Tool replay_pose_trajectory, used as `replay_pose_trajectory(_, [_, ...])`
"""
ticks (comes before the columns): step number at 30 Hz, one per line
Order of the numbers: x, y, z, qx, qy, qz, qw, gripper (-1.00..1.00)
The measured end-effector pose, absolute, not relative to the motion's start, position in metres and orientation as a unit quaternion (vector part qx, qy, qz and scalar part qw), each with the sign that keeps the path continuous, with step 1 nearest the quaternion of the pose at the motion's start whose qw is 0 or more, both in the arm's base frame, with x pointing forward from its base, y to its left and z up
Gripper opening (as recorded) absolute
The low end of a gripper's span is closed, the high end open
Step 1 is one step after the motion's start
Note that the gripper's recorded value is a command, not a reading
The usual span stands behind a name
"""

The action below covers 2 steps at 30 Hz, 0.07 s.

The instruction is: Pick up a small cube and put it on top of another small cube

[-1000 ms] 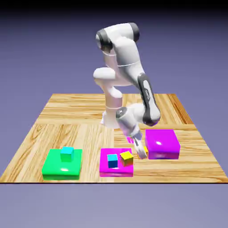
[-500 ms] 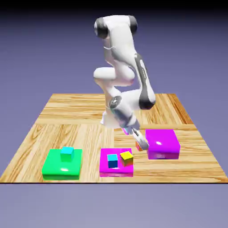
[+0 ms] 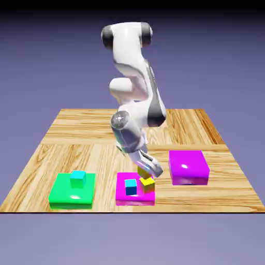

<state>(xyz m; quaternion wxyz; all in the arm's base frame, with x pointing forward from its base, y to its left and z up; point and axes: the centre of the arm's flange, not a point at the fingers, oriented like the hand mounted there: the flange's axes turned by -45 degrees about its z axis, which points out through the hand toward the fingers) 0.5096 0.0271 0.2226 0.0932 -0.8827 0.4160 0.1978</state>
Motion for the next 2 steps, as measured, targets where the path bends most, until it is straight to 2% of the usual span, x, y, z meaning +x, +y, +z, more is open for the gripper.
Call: replay_pose_trajectory(2, [0.514, 0.023, 0.239, -0.883, 0.416, 0.198, 0.094, 1.0])
